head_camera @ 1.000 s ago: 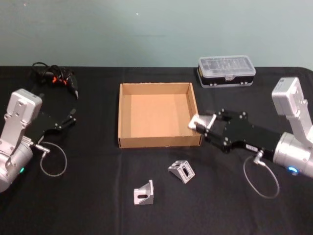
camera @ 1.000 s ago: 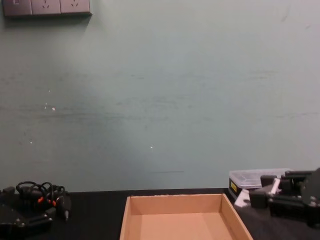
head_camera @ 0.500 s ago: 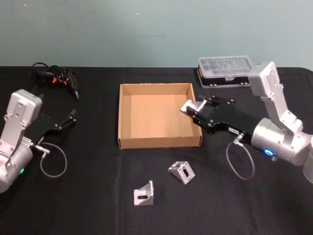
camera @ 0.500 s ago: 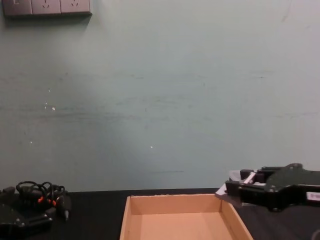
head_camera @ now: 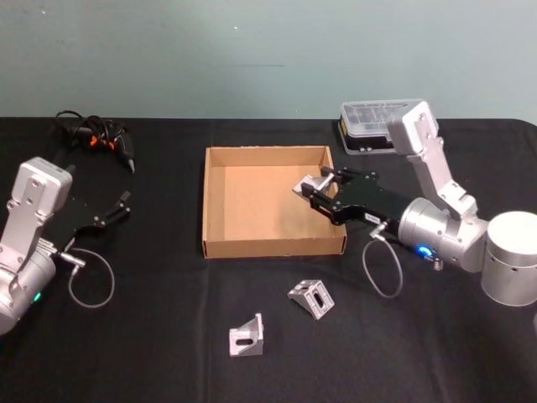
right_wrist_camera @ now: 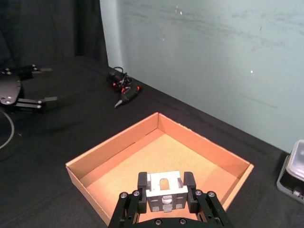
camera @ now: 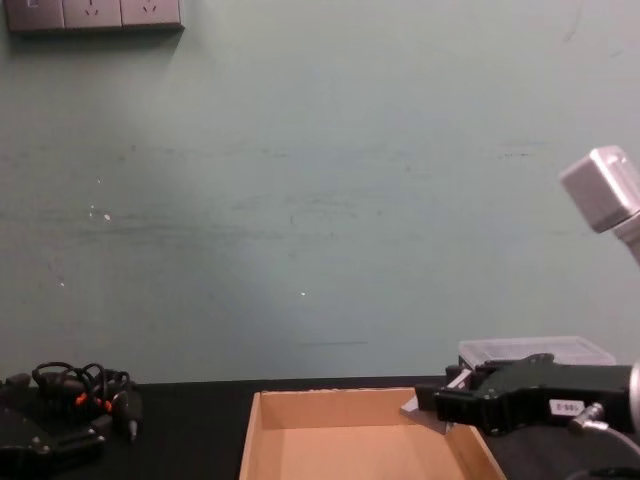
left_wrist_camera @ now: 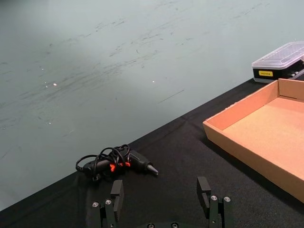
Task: Use one hand to pick up the angle iron from the table and place it into the box.
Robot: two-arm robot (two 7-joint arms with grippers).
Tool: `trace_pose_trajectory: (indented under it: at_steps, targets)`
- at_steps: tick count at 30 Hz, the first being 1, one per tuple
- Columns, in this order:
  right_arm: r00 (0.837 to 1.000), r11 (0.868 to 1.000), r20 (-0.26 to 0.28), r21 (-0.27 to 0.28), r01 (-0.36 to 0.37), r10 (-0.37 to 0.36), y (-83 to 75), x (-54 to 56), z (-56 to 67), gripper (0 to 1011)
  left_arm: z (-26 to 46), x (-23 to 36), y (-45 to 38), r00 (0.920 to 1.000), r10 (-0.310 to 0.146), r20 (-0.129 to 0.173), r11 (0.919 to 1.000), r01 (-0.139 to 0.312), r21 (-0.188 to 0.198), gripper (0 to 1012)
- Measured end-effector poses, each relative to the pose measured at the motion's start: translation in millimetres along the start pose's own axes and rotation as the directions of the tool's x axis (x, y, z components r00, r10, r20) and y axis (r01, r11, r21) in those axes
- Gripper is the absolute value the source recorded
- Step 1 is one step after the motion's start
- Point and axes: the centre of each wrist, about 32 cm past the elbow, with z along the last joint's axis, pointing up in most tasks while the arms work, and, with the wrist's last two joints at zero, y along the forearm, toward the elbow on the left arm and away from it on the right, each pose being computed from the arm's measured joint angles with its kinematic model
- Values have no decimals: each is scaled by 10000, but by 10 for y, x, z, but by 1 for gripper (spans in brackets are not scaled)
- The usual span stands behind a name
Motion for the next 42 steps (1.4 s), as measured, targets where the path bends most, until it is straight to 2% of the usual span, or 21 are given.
trace_pose_trajectory:
  at_steps: [13,20,29,42]
  targets:
    - [9986,9984,-484,-535,208,-234,219,-36,-146,458,0,0,0,10000,0,0,10000,0,0,1011]
    - [9977,9961,-543,-799,363,-407,298,-68,-192,458,0,0,0,10000,0,0,10000,0,-1,1011]
    - [9975,9927,-528,-1132,416,-479,338,-73,-265,458,0,0,0,10000,0,0,10000,0,0,1011]
    - [9970,9897,-443,-1316,564,-627,340,-77,-295,458,0,0,0,10000,0,0,10000,0,0,1011]
